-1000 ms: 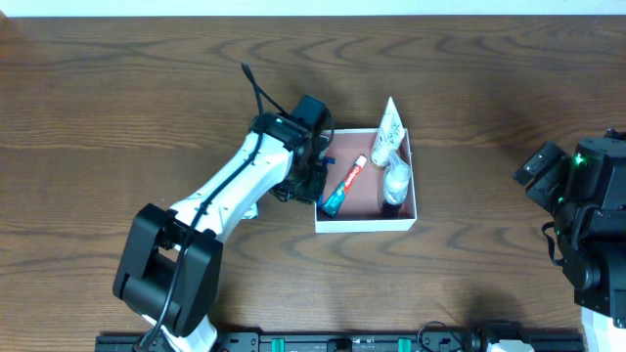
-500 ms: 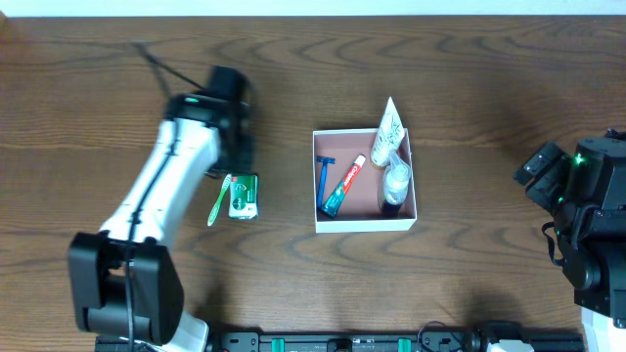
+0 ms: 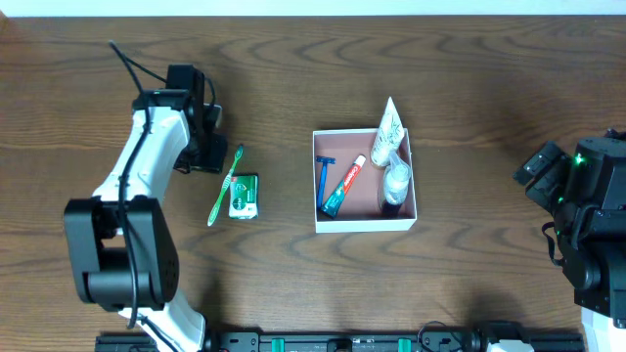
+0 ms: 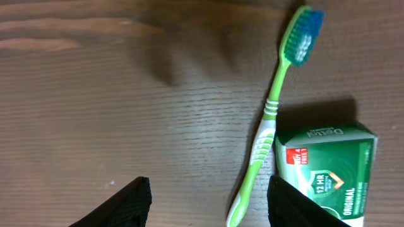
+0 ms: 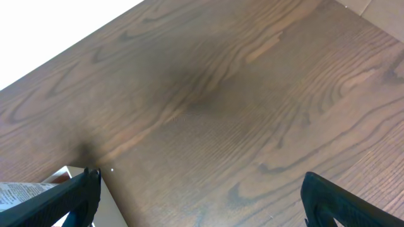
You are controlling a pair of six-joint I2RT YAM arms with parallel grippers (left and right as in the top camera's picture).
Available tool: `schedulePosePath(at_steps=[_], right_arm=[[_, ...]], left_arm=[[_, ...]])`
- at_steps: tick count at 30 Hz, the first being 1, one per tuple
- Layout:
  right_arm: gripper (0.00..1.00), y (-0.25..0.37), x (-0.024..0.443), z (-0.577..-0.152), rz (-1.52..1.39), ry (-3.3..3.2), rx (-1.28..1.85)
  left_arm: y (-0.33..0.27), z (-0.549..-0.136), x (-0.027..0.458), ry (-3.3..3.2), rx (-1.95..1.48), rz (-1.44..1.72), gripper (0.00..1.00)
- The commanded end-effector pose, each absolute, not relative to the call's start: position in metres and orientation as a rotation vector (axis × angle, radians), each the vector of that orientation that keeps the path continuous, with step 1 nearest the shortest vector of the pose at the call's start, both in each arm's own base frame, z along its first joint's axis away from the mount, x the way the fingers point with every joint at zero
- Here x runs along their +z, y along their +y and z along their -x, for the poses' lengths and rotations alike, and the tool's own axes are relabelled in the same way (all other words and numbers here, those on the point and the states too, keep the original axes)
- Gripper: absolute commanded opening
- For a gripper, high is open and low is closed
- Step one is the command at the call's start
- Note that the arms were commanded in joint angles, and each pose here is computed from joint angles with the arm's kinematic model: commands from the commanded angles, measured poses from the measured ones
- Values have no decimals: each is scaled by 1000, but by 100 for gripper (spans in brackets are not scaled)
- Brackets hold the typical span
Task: Pack container
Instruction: 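Grasp the green toothbrush with the left gripper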
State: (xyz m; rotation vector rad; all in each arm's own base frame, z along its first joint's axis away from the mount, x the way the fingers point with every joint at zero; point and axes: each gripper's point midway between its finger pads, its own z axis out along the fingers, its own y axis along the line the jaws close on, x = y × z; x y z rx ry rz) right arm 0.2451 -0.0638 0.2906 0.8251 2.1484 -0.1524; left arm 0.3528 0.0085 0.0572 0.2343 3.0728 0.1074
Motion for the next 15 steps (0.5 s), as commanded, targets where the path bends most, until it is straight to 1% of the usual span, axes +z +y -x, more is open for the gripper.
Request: schedulePosePath(at_steps=[1, 8, 15], right_arm=[[99, -67, 292, -244, -851, 2131, -159], [99, -67, 292, -244, -852, 2131, -158], [99, -67, 292, -244, -851, 2131, -158]], left_arm=[[5, -344, 43, 3127, 60, -316, 60], [-5, -333, 27, 3200, -42, -321, 59], [-6, -327, 10, 3254, -53, -328, 58]])
